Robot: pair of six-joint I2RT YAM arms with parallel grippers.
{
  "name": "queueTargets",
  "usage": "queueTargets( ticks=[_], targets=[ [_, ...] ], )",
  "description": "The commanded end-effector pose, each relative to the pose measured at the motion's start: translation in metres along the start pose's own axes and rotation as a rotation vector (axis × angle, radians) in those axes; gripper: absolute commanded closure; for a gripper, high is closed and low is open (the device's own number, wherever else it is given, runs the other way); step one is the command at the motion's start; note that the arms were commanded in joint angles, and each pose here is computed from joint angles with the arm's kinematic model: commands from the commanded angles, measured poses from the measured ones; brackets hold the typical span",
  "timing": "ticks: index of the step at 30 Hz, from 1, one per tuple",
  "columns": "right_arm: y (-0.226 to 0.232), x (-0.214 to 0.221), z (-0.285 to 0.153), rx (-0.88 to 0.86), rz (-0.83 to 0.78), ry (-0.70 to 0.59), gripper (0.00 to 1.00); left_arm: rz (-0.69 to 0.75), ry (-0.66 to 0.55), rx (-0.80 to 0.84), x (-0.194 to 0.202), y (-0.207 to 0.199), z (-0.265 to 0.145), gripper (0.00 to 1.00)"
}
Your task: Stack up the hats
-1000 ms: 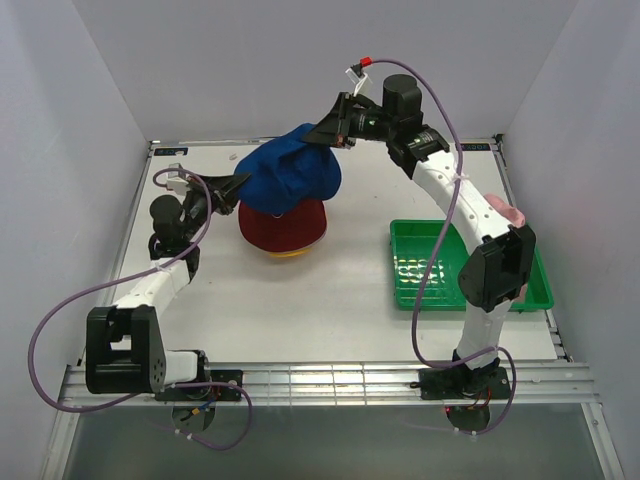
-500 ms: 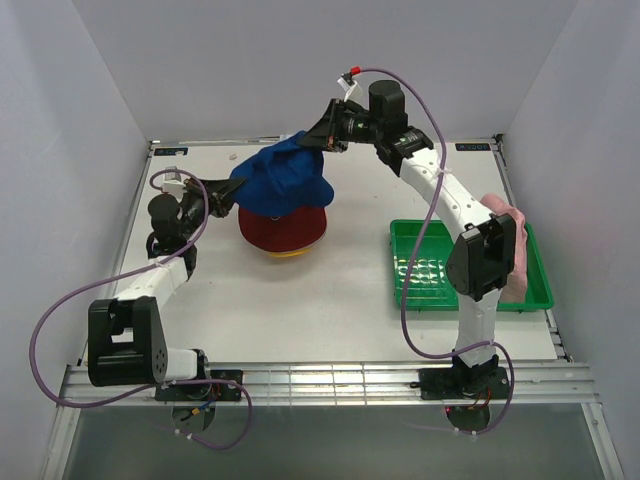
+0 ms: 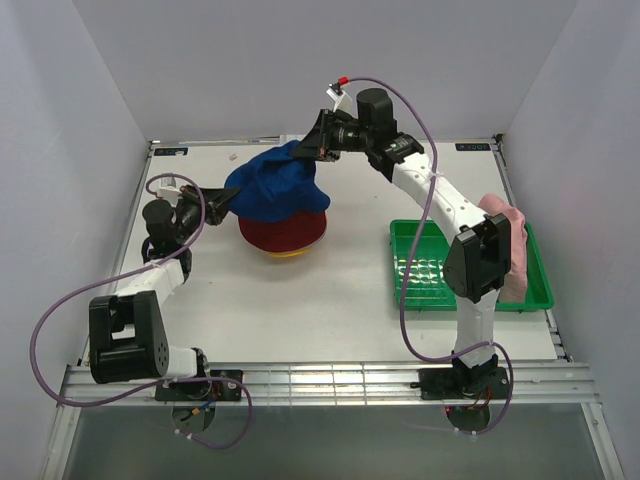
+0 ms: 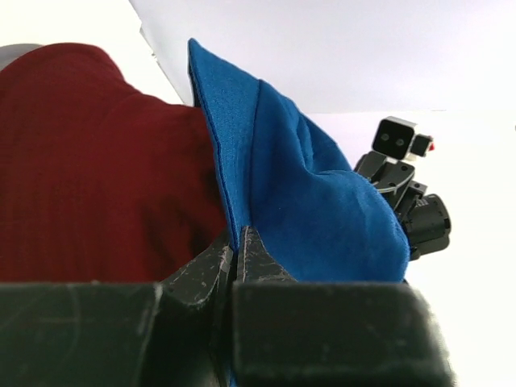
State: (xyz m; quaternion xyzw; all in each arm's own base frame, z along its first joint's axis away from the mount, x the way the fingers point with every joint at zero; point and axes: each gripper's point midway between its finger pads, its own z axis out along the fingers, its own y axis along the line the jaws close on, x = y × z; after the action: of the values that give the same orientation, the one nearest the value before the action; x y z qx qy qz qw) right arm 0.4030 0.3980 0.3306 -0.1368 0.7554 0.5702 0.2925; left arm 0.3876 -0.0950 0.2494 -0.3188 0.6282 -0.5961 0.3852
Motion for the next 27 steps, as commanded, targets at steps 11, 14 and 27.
queueTargets(
  ticks=[11, 14, 27],
  targets=[
    [0.014, 0.000, -0.016, 0.042, -0.085, -0.020, 0.63, 0.075, 0.063, -0.025, 0.003, 0.020, 0.001, 1.00],
    [0.016, -0.001, -0.020, 0.057, -0.101, -0.027, 0.54, 0.069, 0.059, -0.029, 0.002, 0.022, 0.002, 1.00],
    [-0.008, 0.001, -0.049, 0.180, -0.127, -0.065, 0.30, 0.042, 0.047, -0.083, -0.003, 0.042, -0.001, 0.86]
  ],
)
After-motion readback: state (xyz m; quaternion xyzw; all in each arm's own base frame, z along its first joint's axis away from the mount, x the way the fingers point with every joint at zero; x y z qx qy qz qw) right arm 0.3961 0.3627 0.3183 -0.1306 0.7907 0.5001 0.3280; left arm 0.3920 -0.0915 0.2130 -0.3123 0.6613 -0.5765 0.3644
